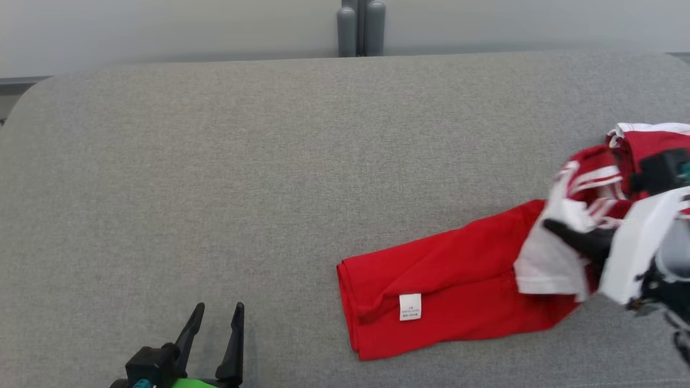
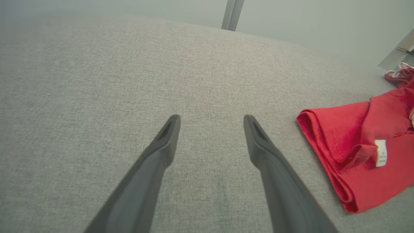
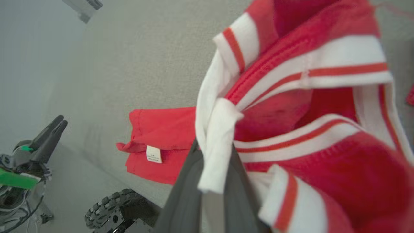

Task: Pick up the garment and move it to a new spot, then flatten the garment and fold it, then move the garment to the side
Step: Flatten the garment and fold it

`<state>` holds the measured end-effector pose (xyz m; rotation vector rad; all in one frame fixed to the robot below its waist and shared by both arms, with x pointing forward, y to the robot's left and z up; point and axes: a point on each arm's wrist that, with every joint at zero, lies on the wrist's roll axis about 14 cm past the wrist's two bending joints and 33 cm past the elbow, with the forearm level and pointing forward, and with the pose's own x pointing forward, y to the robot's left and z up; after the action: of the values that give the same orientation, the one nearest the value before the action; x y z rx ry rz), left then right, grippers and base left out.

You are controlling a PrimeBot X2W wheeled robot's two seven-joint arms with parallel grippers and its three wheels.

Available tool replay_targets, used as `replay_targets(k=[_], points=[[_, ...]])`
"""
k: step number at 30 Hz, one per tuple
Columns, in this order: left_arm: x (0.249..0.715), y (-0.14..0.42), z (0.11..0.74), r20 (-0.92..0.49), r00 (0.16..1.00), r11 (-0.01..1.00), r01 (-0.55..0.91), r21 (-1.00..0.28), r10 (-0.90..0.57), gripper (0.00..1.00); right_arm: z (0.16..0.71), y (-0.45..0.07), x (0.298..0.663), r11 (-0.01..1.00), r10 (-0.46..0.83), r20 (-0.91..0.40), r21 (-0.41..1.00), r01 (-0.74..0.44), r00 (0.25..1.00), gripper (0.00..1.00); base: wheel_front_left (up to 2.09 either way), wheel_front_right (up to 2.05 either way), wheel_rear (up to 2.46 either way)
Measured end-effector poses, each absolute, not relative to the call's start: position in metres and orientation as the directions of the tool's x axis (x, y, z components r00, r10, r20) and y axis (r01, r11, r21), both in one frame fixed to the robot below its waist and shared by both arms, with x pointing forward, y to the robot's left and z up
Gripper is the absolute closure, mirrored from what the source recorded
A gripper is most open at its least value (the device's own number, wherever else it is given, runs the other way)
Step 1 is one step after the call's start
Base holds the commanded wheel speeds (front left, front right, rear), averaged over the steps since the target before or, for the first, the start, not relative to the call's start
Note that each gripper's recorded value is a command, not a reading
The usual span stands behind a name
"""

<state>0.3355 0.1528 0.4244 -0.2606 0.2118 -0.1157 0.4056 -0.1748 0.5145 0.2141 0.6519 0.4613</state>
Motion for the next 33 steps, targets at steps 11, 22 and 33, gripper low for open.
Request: replay_targets(k=[11, 22, 33], points=[[0.35, 0.12, 0.405, -0.239, 0.937, 0.943, 0.187, -0.274, -0.255, 0.0, 0.458, -0.053, 0.373, 0.78, 0.626, -0.537, 0.431, -0.454, 0.565, 1.0, 0.0, 0.0, 0.0], [0.345, 0.127, 0.393, -0.281, 0.929, 0.95, 0.166, -0.265, -0.24, 0.0, 0.43, -0.011, 0.357, 0.756, 0.655, -0.543, 0.468, -0.458, 0.525, 1.0, 0.0, 0.0, 0.0], [0.342, 0.129, 0.394, -0.277, 0.932, 0.951, 0.161, -0.265, -0.235, 0.0, 0.471, 0.01, 0.359, 0.677, 0.729, -0.389, 0.529, -0.511, 0.563, 0.0, 0.0, 0.0, 0.0]])
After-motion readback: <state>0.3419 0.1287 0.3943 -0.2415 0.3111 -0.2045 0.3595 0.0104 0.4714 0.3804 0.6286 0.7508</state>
